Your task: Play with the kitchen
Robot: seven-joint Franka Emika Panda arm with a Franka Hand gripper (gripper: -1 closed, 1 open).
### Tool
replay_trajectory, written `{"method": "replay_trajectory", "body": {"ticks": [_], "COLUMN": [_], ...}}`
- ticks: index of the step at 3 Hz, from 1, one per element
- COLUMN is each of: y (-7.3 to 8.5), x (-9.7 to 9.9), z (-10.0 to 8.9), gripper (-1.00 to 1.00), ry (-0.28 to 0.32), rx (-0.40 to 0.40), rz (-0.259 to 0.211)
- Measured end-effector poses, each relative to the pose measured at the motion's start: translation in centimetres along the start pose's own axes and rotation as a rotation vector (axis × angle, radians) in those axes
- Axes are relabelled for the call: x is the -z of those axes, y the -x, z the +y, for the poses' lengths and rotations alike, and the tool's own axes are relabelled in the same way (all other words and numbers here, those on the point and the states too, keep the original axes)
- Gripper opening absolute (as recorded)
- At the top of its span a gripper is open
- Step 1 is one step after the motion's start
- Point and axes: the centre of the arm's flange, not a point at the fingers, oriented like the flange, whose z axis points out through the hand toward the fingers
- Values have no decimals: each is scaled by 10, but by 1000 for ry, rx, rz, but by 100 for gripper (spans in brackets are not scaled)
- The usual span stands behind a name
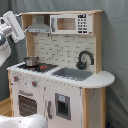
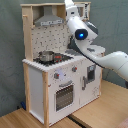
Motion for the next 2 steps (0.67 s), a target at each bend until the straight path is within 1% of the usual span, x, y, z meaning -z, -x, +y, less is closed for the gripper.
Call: {"method": "replay_trajectory", "body": {"ticks": [1,2], "y": [1,11], "x": [-20,-43], "z": [-12,-24], "gripper": [100,100], "ry": [20,41], "rx": [-59,-121], "rz": [-51,-117]}}
